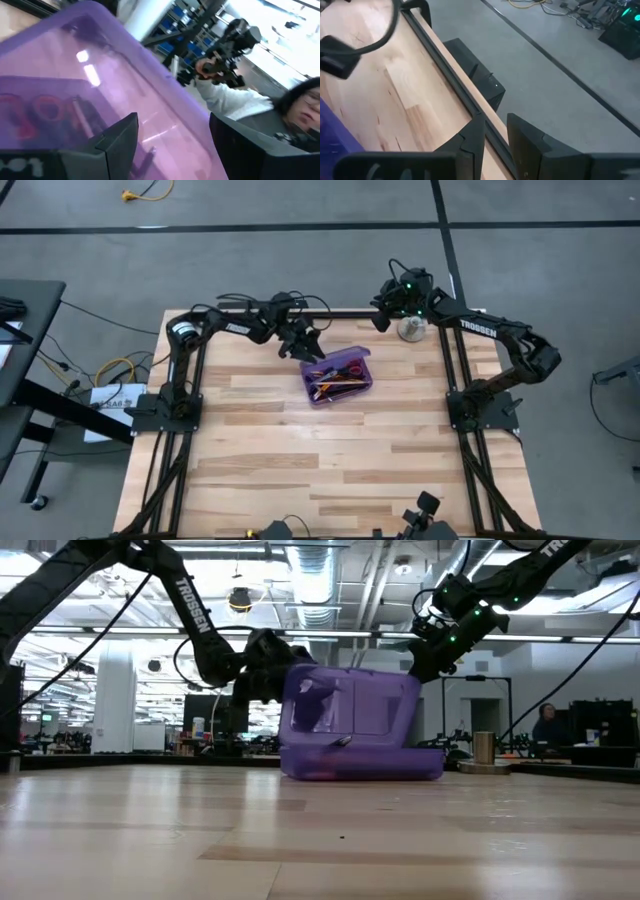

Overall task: Pick & place school supplies into a supply box
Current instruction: Close the purple supply box

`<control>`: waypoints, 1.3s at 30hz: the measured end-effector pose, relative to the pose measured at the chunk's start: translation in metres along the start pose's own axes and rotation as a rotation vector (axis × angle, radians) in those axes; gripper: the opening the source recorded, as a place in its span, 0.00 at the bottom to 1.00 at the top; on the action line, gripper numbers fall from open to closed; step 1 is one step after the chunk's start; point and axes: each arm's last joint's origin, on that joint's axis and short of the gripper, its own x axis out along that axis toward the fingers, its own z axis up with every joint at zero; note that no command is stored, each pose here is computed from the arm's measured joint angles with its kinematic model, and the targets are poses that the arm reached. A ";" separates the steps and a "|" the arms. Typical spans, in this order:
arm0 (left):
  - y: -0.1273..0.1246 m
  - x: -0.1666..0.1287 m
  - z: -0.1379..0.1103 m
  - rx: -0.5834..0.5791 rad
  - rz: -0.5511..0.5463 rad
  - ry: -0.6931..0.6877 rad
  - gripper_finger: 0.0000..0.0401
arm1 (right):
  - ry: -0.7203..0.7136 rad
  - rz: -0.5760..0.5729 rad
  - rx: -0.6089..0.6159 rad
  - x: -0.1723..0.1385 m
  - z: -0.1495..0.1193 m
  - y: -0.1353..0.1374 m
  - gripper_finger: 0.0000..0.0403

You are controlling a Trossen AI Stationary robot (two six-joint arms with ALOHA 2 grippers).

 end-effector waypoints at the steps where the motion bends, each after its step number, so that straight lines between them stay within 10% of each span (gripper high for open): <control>1: -0.001 0.002 0.000 0.000 -0.013 0.007 0.58 | 0.001 0.000 0.000 0.000 0.000 0.000 0.19; 16: -0.007 0.027 -0.007 -0.038 -0.109 0.068 0.58 | -0.039 0.058 -0.039 -0.040 0.017 0.025 0.19; 29: -0.010 0.026 -0.008 -0.054 -0.203 0.103 0.58 | -0.100 0.488 -0.148 -0.063 0.008 0.166 0.18; 39: -0.036 0.011 -0.005 -0.014 -0.187 0.085 0.58 | 0.059 0.449 -0.175 -0.015 -0.037 0.237 0.13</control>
